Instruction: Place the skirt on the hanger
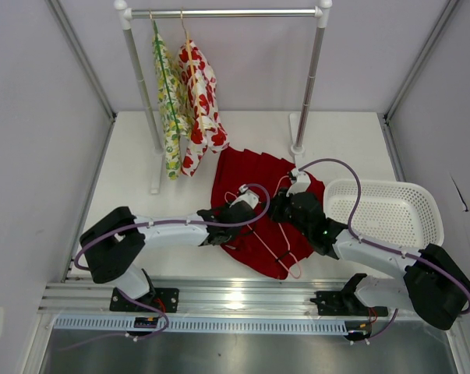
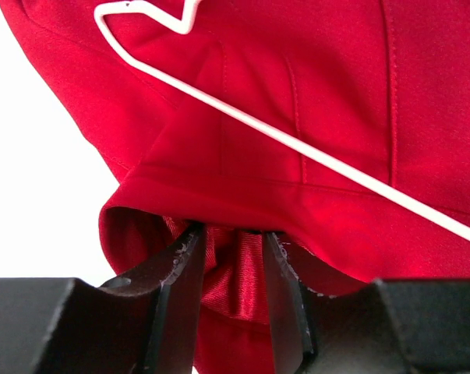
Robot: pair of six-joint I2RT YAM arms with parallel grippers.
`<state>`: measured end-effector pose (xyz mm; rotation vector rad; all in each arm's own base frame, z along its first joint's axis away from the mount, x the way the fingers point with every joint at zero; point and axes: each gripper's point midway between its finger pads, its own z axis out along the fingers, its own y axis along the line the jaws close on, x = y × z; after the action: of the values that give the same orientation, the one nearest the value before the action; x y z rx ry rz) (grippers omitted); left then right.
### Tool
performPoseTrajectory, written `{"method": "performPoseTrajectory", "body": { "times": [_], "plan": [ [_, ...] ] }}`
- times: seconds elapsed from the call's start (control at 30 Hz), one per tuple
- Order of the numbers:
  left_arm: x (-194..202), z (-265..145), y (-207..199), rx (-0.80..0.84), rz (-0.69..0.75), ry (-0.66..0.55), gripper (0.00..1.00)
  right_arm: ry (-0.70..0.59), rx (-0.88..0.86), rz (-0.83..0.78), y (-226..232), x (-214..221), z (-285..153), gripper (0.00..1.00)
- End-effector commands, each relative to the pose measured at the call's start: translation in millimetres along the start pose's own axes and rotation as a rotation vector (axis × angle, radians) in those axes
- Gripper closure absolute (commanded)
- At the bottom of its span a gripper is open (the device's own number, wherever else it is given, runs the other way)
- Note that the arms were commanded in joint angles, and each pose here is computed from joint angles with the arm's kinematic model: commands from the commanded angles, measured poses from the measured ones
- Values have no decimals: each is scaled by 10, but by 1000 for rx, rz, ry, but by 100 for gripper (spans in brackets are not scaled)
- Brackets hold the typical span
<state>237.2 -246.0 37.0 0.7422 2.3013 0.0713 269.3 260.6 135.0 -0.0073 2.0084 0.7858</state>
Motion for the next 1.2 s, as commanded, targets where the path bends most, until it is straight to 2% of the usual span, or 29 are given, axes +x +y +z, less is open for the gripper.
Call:
{"method": "performPoseTrajectory", "body": {
  "times": [0.0,0.47,1.0,1.17],
  "plan": [
    [-210,-5,-19,-17,4,-54,60,-24,-27,-12,99,-129,28,100],
    [-387,-63,-159,42,-11,-109,59,-21,-23,-11,71,-99,14,100],
    [-402,13,-121,-12,-24,-106,59,-22,-26,-10,57,-84,5,100],
    [-435,8,-183,22,-28,-117,59,-23,-25,-15,55,-94,-13,100]
  ]
}}
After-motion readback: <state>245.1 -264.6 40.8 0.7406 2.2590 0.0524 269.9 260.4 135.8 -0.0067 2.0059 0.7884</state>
